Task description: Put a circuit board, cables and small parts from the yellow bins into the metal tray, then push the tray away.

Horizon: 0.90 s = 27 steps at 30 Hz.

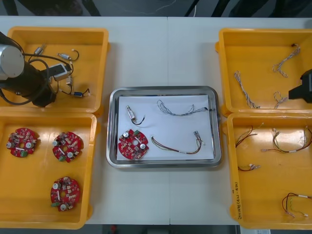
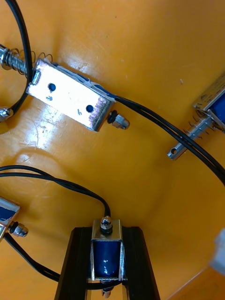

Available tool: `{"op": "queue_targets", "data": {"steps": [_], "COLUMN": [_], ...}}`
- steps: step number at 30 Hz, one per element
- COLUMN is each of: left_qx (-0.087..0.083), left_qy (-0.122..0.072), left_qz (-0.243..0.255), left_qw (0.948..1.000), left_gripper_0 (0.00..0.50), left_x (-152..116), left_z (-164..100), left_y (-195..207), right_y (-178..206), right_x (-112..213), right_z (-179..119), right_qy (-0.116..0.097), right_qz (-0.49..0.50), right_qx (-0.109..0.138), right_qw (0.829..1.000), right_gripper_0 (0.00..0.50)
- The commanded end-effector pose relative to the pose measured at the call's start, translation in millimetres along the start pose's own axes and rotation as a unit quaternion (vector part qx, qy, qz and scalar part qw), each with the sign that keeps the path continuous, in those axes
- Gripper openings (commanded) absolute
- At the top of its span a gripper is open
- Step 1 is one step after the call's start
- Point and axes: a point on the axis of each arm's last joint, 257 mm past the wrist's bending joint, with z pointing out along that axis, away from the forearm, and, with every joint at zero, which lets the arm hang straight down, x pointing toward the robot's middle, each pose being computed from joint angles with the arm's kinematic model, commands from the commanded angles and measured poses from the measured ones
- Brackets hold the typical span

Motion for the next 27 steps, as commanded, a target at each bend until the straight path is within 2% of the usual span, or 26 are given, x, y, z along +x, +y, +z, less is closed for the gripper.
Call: {"op": "queue_targets", "data": {"steps": [1,7,13,16,21,27], "left_qx": [-0.012,-0.008,-0.006,-0.007,-0.007,-0.009], "left_qy": [0.014,0.008,-0.001,-0.001,-0.001,0.004], "left_qz": [0.031,0.017,-0.003,-0.017,-0.038,-0.059], "left_qw": [0.9994,0.9998,1.0,0.9998,0.9993,0.9982], "left_gripper_0": [0.0,0.0,0.0,0.0,0.0,0.0], "left_x": [17.6,15.4,7.1,2.5,-7.8,-18.4], "left_z": [-7.3,-11.6,-26.9,-38.5,-56.8,-78.4], "left_y": [14.5,15.3,20.0,21.8,20.8,20.5], "right_y": [-42.1,-65.9,-74.9,-73.4,-72.0,-73.6], "right_x": [11.8,34.3,47.4,51.6,53.2,58.0], "right_z": [-15.5,-9.9,-3.1,2.8,10.2,19.5], "right_qy": [0.001,0.026,0.04,0.045,0.042,0.048], "right_qz": [-0.011,0.0,0.009,0.014,0.022,0.014], "right_qx": [0.044,0.067,0.077,0.072,0.07,0.085], "right_qw": [0.999,0.997,0.996,0.996,0.996,0.995], "right_gripper_0": [0.5,0.5,0.5,0.5,0.5,0.5]}}
